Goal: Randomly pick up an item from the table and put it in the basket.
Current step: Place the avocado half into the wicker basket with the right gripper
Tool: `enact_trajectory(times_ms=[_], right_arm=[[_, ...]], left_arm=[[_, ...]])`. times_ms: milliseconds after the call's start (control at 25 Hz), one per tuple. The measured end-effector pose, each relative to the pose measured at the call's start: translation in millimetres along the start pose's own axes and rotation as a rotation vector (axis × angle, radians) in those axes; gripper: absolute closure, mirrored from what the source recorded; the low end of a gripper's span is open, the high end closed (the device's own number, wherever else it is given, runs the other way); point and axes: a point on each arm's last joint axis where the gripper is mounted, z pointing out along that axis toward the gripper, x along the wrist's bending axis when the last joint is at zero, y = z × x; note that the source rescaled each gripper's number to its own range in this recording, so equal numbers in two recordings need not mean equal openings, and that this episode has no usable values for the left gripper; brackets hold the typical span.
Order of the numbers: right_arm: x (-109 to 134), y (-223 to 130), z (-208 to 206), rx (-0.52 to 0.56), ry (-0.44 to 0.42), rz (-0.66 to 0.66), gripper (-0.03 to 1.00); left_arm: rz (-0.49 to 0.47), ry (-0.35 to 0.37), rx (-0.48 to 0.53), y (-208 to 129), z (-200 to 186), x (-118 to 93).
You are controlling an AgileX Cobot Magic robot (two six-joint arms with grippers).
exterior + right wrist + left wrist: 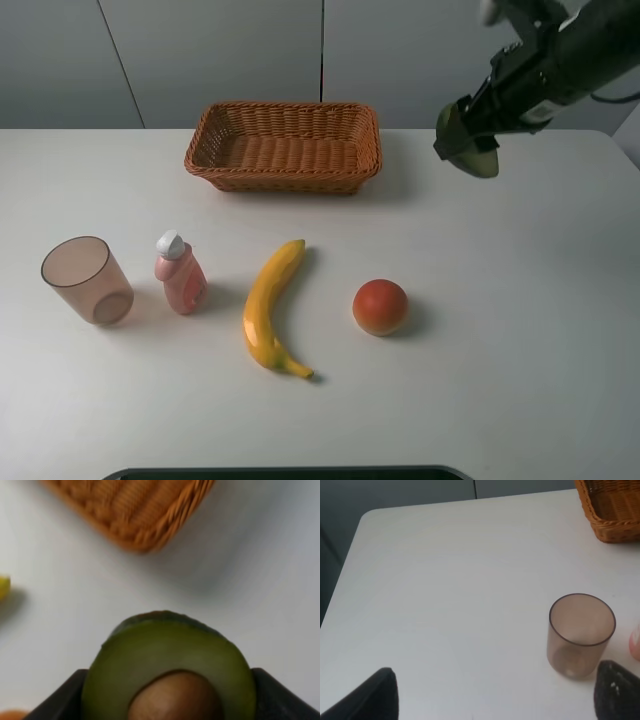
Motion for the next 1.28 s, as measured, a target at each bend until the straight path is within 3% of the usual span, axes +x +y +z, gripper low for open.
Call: enact_trajectory(times_ms=[200, 400, 640, 920, 1280], right_arm=[[0, 57, -23, -0.202, -0.035, -0.043, 0.97], [18, 94, 11, -0.255, -0.007, -0.11, 0.97], [44, 109, 100, -0.186, 0.076, -0.129, 0.97], [64, 103, 183, -0.097, 0.138, -0.122, 0.97], [64, 89, 211, -0.053, 0.15, -0.094, 0.97]], left_arm=[[0.0, 0.0, 0.0, 0, 0, 0], [0.0, 0.0, 0.0, 0, 0, 0], [0.0, 0.0, 0.0, 0, 0, 0], [0.0, 0.0, 0.0, 0, 0, 0], [0.0, 0.0, 0.0, 0, 0, 0]])
